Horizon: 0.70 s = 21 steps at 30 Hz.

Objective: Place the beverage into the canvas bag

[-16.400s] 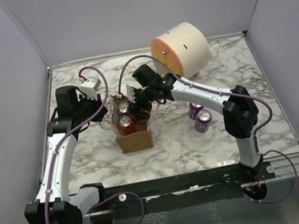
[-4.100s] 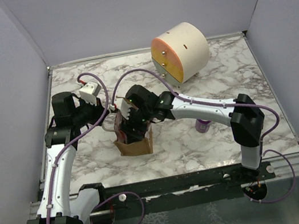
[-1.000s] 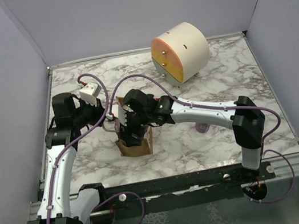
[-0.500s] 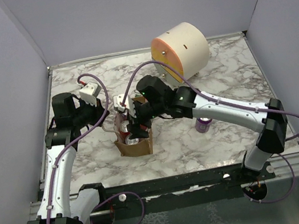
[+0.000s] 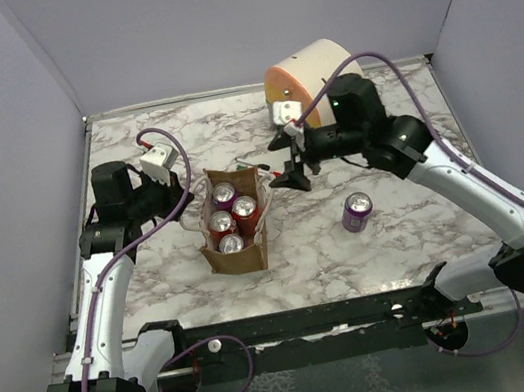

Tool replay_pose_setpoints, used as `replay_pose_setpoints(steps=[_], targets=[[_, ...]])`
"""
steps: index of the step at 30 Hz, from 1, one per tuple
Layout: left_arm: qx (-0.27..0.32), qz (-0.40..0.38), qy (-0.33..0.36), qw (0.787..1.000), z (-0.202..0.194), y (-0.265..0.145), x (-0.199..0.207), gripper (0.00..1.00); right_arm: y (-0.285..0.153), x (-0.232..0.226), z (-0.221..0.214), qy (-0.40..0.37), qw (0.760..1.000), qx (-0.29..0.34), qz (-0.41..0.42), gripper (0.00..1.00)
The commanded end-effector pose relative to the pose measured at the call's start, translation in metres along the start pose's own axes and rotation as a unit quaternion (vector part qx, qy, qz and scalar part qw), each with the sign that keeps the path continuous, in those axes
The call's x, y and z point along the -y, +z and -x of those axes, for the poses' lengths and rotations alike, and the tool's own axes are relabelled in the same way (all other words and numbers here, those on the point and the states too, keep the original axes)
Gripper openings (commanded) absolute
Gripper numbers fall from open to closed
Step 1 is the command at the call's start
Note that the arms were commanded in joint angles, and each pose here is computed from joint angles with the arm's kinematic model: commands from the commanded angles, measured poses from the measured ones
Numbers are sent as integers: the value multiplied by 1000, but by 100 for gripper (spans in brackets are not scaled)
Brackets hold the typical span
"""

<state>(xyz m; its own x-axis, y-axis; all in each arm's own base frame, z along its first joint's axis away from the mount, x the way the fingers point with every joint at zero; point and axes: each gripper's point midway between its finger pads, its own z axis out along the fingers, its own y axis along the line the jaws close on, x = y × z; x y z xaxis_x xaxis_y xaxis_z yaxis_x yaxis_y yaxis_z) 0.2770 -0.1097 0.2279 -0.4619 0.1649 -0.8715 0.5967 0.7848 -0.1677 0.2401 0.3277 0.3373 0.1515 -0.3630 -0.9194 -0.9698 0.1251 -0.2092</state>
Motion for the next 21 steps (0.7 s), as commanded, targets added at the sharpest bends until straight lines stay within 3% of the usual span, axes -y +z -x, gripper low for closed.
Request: replay_pose_setpoints(steps=[1,9,14,21], targets=[[10,-7,-7,1000,8,1,0,0,-46,23,-24,20,998,1,-60,73],[-2,36,-16,999,7,3,-17,0,-106,44,-116,83,976,-68,-191,77],[-7,29,-19,999,7,7,-17,0,-110,22,-173,118,965,-153,-175,78],[-12,28,-22,999,5,10,-19,0,-113,-3,-197,112,966,-188,-138,86]])
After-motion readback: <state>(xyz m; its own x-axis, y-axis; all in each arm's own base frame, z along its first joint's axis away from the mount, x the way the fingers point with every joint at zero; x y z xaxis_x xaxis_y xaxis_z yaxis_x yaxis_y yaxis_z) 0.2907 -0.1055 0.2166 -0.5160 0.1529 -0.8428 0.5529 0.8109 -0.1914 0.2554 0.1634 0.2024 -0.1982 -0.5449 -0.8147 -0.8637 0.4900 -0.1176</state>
